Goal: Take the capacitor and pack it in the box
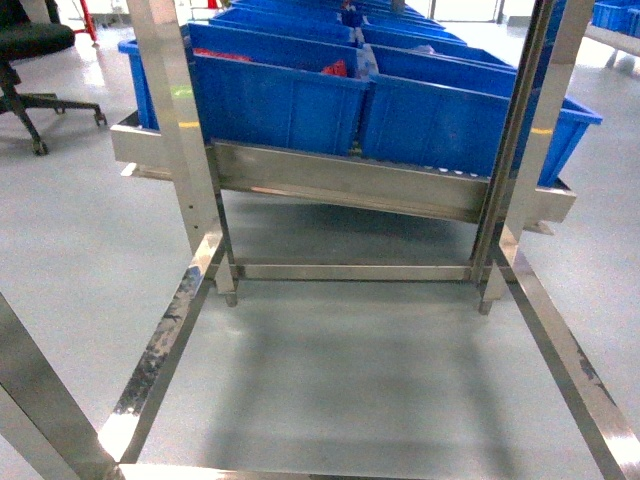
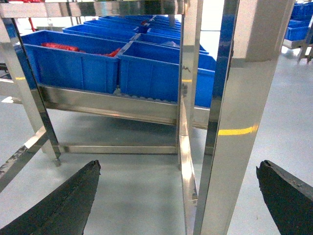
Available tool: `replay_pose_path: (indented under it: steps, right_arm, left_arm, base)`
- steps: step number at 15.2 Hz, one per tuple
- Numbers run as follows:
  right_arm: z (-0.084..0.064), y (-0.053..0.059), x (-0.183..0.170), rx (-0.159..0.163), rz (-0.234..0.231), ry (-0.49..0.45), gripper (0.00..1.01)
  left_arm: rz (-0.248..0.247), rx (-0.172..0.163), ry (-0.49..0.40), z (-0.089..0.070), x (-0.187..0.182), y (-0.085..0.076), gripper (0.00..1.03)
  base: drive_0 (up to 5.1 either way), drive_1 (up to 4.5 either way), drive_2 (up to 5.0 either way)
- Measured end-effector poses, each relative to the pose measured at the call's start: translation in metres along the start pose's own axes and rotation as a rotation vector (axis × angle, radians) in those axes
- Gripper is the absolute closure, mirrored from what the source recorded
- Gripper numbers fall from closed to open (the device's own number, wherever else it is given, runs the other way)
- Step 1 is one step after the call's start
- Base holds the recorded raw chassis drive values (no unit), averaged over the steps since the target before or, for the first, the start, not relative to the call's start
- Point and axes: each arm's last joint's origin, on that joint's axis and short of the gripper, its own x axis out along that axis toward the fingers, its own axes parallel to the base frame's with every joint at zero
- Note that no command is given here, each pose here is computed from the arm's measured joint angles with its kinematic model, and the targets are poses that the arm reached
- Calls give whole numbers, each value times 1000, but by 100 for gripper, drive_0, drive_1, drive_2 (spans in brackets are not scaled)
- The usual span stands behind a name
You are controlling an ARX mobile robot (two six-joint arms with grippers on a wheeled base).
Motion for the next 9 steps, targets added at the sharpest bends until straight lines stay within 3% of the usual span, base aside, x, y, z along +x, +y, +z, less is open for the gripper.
replay_pose_path:
  steps: [9]
  right_arm:
    - [0, 0, 0, 0, 0, 0, 3]
  left_arm:
    - [0, 0, 0, 0, 0, 0, 5]
  base:
    - [0, 0, 0]
